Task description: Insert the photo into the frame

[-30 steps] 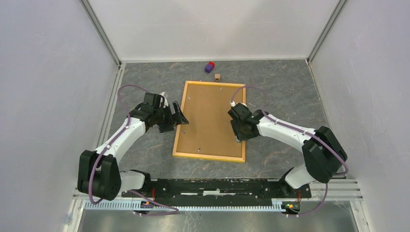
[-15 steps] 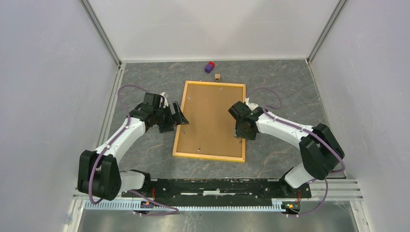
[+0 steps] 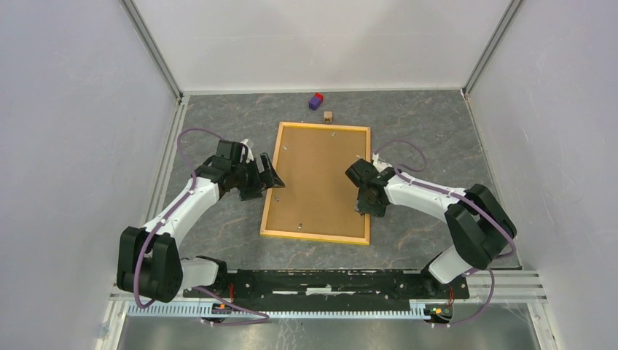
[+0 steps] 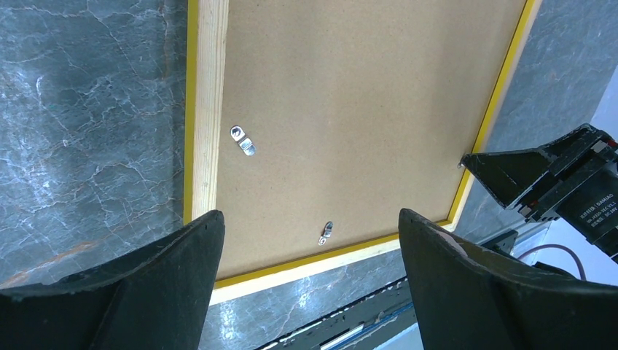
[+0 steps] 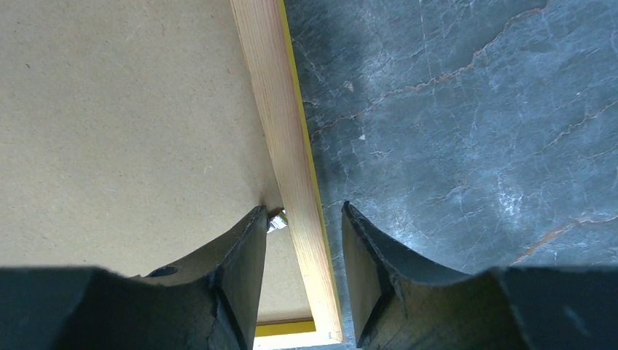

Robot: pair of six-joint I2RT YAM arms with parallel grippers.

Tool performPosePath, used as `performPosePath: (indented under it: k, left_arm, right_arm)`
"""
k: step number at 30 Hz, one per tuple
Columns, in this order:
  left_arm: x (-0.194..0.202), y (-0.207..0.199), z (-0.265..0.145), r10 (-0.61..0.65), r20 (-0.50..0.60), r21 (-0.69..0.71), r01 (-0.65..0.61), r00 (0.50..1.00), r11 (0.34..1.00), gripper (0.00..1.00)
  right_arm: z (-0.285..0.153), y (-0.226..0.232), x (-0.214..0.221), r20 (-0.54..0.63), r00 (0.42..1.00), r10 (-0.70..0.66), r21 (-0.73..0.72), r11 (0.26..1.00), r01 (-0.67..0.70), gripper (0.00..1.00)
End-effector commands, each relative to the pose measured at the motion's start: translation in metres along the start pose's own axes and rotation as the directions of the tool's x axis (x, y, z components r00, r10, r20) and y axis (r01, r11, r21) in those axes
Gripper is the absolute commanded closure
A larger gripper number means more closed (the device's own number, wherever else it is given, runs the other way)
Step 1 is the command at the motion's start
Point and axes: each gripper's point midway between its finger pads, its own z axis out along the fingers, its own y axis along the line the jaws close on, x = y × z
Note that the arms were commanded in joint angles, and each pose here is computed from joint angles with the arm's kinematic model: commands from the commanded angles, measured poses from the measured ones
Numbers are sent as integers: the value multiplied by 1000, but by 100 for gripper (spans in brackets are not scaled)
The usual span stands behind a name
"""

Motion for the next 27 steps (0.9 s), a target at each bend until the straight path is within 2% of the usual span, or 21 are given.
performPosePath:
  k: [1, 7, 13, 16, 19, 22, 27]
  left_arm:
    - [-6, -14, -5, 2, 8, 50, -3, 1000, 999, 6]
    - [-5, -15, -4, 1, 6, 57, -2, 1000, 998, 6]
    - [-5, -15, -5, 2, 9, 58, -3, 1000, 998, 6]
    - [-5, -16, -5, 2, 10, 60, -2, 1000, 998, 6]
    - [-5, -16, -6, 2, 11, 62, -3, 1000, 998, 6]
    - [-4, -17, -7, 3, 10, 69, -4, 1000, 998, 6]
    - [-3, -18, -6, -2, -1, 74, 2, 1000, 997, 6]
  right_arm:
    - [10, -17, 13, -18, 1000, 12, 50, 999, -11, 54]
    - [11, -19, 16, -19, 1000, 10, 47, 999, -9, 63]
    - [3, -14, 9, 8, 1000, 24, 13, 1000, -24, 78]
    - [-2, -10, 5, 20, 999, 33, -10, 999, -33, 79]
    - [-6, -5, -2, 35, 999, 33, -28, 999, -32, 76]
    - [-13, -1, -15, 78, 997, -1, -32, 999, 3, 68]
    - [-35, 9, -48, 189, 976, -107, -57, 991, 120, 40]
